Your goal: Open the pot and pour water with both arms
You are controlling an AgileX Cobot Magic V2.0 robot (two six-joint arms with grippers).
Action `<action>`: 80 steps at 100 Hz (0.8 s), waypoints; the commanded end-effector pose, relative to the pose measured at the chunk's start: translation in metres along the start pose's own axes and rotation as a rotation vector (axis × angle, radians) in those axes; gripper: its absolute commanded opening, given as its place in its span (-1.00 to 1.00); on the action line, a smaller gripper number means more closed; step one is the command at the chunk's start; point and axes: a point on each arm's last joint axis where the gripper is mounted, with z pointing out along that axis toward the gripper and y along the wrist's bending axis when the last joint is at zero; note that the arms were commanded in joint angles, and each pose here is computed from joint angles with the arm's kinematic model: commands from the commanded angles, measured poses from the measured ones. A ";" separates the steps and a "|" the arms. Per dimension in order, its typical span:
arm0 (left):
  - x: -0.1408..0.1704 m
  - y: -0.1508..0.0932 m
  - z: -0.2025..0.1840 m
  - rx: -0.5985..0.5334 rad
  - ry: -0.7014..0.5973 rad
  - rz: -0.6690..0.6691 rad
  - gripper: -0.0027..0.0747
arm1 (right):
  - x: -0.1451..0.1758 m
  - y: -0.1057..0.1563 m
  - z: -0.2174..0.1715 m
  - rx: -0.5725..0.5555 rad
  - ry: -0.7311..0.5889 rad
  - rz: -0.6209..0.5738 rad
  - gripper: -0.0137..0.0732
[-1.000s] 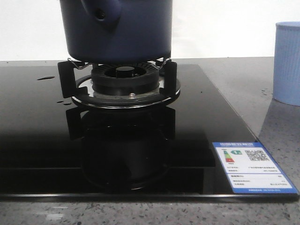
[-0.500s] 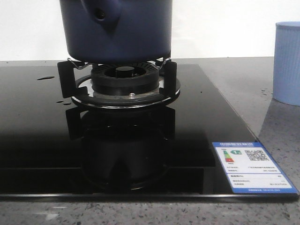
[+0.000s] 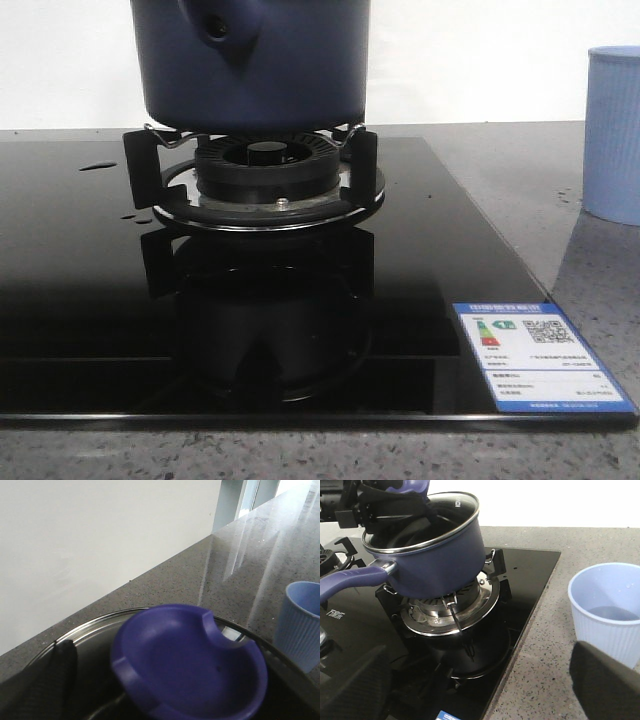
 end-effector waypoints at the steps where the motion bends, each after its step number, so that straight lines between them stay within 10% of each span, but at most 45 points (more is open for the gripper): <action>1: -0.021 -0.008 -0.006 0.032 -0.076 0.018 0.41 | -0.015 0.000 -0.002 0.014 -0.077 0.011 0.78; 30: -0.023 -0.013 -0.006 0.083 -0.098 0.006 -0.22 | -0.015 0.000 -0.002 0.010 -0.073 0.011 0.78; 80: -0.085 -0.039 -0.075 0.021 -0.291 0.103 -0.25 | -0.032 -0.018 -0.007 0.228 -0.265 -0.070 0.78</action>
